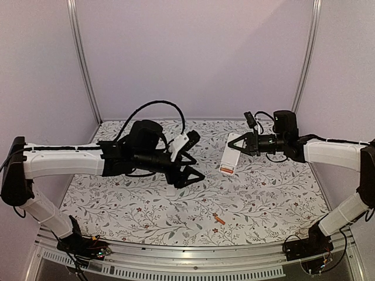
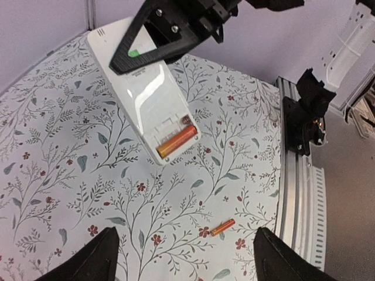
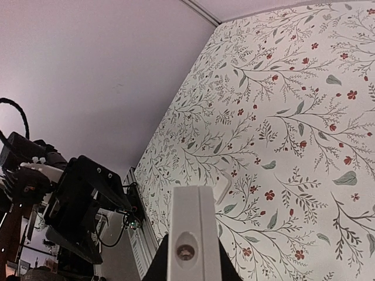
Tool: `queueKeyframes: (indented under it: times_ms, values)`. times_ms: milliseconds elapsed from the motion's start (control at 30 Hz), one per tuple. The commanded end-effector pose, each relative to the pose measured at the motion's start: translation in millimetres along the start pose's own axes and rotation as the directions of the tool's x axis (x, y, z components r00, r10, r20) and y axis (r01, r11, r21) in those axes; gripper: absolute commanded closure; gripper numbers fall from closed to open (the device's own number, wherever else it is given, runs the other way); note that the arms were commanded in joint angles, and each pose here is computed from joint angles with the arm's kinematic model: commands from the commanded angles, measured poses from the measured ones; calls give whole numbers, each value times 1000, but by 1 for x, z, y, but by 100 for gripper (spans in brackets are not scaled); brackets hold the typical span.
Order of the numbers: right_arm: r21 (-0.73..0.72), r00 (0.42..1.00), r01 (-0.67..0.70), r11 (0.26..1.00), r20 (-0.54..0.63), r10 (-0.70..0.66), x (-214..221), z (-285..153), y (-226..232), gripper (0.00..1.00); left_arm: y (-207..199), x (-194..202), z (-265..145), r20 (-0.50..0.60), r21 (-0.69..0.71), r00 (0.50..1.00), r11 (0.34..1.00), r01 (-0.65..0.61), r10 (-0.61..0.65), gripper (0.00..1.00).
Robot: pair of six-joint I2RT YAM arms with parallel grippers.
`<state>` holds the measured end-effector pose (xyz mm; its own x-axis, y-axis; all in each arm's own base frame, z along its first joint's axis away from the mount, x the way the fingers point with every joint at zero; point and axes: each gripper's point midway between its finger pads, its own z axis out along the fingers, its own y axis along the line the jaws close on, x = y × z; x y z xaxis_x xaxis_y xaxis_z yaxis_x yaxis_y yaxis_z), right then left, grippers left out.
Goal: Load the batteries into the remote control
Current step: Load the battery into the battery compartment, then pick up the battery from the center of the board.
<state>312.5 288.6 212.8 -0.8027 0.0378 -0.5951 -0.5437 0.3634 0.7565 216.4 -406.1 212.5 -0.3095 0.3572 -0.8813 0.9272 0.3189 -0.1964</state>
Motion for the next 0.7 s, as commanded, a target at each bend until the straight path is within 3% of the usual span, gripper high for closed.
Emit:
queueKeyframes:
  times_ms: [0,133,467,667]
  values:
    - [64,999,39,997,2,-39,9,-16,-10,100,-32,60,15,-201,92,935,956,-279,293,23]
    - [88,999,32,996,9,-33,14,-26,-19,100,-58,84,34,-289,217,829,877,-430,478,31]
    - [121,1000,0,993,27,-3,20,-41,-33,100,-86,148,90,-488,441,531,721,-535,693,52]
    - [124,1000,-2,992,27,-1,21,-43,-36,100,-88,158,108,-500,473,470,684,-555,727,57]
